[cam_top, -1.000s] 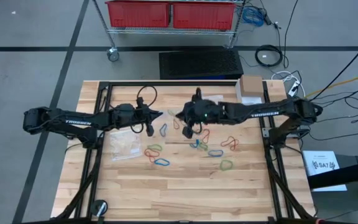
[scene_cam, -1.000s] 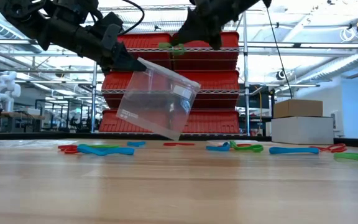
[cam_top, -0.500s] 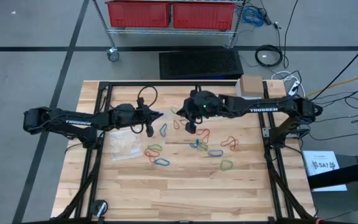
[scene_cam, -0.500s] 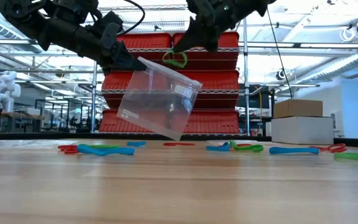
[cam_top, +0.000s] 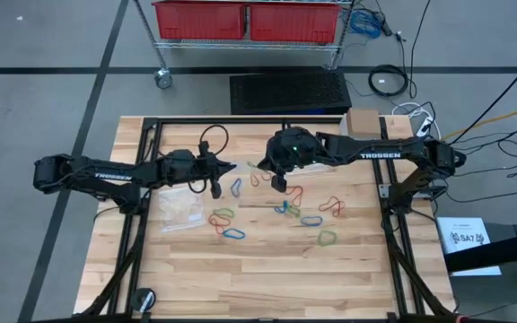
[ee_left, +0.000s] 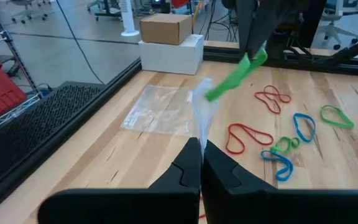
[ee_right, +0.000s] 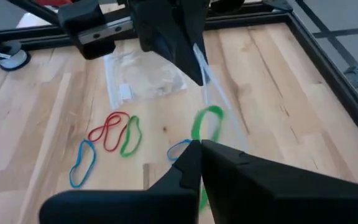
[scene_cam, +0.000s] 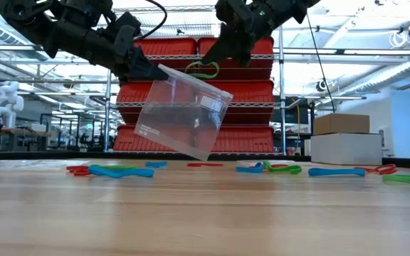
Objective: Sort rubber bands
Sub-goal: Put the green rubber band into the open transparent zip bag
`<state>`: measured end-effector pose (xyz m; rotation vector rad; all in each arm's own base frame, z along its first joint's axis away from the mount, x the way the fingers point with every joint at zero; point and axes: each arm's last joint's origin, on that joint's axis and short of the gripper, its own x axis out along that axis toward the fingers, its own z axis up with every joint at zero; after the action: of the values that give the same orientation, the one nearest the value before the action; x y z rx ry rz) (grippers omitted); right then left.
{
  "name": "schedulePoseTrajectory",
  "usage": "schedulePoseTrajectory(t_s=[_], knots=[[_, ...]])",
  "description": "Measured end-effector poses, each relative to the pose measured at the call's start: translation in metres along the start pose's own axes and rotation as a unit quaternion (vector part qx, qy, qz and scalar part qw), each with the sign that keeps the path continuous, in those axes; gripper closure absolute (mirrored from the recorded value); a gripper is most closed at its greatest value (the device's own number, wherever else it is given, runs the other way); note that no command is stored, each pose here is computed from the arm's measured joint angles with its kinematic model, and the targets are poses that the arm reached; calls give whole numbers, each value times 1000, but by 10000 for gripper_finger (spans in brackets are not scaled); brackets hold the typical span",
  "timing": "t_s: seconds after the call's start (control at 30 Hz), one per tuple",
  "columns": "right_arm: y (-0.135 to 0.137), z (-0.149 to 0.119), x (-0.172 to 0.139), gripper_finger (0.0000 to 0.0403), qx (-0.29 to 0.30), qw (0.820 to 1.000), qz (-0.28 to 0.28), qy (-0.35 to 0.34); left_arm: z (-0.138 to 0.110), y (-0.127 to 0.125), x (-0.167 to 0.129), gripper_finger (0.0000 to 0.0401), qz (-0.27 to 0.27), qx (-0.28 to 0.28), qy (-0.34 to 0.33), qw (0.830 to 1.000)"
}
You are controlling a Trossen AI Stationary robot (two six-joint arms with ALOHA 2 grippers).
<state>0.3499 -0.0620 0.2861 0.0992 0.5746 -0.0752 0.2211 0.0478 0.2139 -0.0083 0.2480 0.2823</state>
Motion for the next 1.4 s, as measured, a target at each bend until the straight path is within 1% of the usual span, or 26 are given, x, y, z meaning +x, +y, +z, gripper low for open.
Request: schedulePoseTrajectory(t_s=[0.13,0.27,0.4,0.63,0.77,0.87,1.1,1.4], knots=[[0,-2,0,403,3,1000,2,10,0,0,0,401,-3,2,0,1000],[0,-4,0,403,4,1000,2,21,0,-2,0,401,-28,4,-1,1000],[2,-4,0,403,6,999,25,21,0,-2,0,401,-33,12,-2,999],[2,-5,0,403,17,999,26,28,0,-5,0,401,-80,18,-3,997],[2,-5,0,403,17,999,26,28,0,-6,-1,401,-93,18,-3,996],[2,-5,0,403,17,999,26,27,0,-7,-1,401,-98,27,-3,995],[3,-3,0,403,17,999,36,16,0,-7,-1,401,-100,28,-3,995],[5,-14,21,403,21,998,41,45,0,-7,-1,401,-97,27,-3,995]])
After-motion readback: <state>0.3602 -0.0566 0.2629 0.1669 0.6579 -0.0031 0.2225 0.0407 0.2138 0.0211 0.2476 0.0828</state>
